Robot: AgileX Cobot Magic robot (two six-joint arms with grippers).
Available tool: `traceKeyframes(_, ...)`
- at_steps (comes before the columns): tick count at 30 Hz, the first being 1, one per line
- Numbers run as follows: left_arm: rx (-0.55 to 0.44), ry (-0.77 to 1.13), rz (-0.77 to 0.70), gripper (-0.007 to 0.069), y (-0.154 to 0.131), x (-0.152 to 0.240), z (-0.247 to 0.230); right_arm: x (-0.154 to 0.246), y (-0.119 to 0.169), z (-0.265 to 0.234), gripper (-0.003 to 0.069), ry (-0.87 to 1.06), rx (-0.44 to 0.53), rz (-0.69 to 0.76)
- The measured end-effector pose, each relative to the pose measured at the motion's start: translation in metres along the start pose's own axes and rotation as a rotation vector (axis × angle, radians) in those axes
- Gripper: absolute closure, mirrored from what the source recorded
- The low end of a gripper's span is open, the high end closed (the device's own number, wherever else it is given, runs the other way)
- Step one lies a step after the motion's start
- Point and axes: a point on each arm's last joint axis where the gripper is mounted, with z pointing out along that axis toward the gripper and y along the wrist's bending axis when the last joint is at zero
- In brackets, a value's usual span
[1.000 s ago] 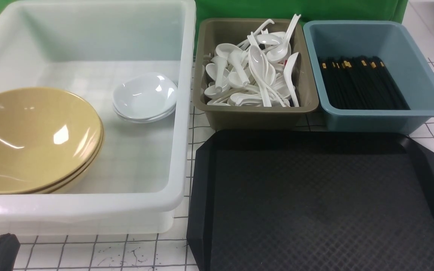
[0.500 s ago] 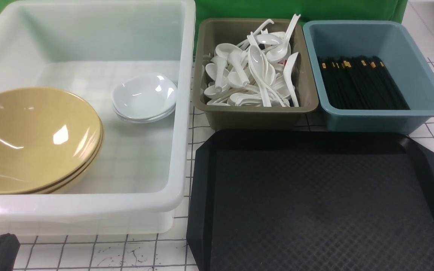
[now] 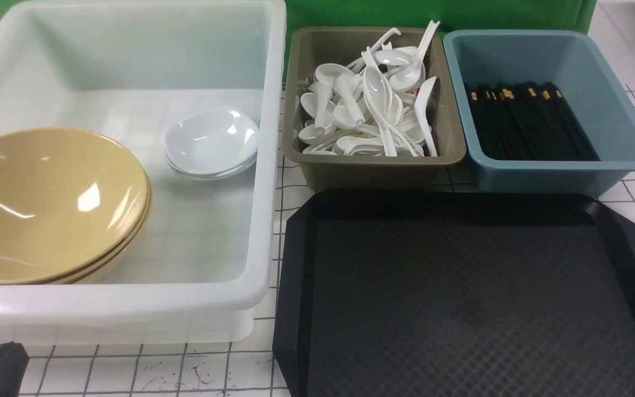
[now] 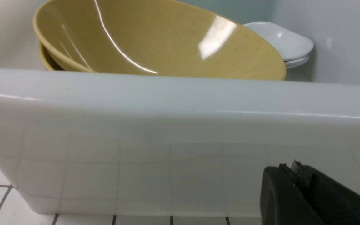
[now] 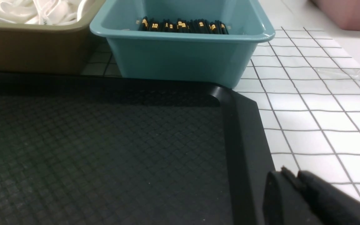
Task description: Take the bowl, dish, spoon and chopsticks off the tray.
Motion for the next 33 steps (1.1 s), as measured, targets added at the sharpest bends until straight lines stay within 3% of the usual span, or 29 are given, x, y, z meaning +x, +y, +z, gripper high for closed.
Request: traceKeyframes(33, 0.0, 0.0, 0.0, 0.0631, 0.0, 0.0, 0.0, 0.0, 0.0, 0.0, 0.052, 0.0, 0.0, 0.0)
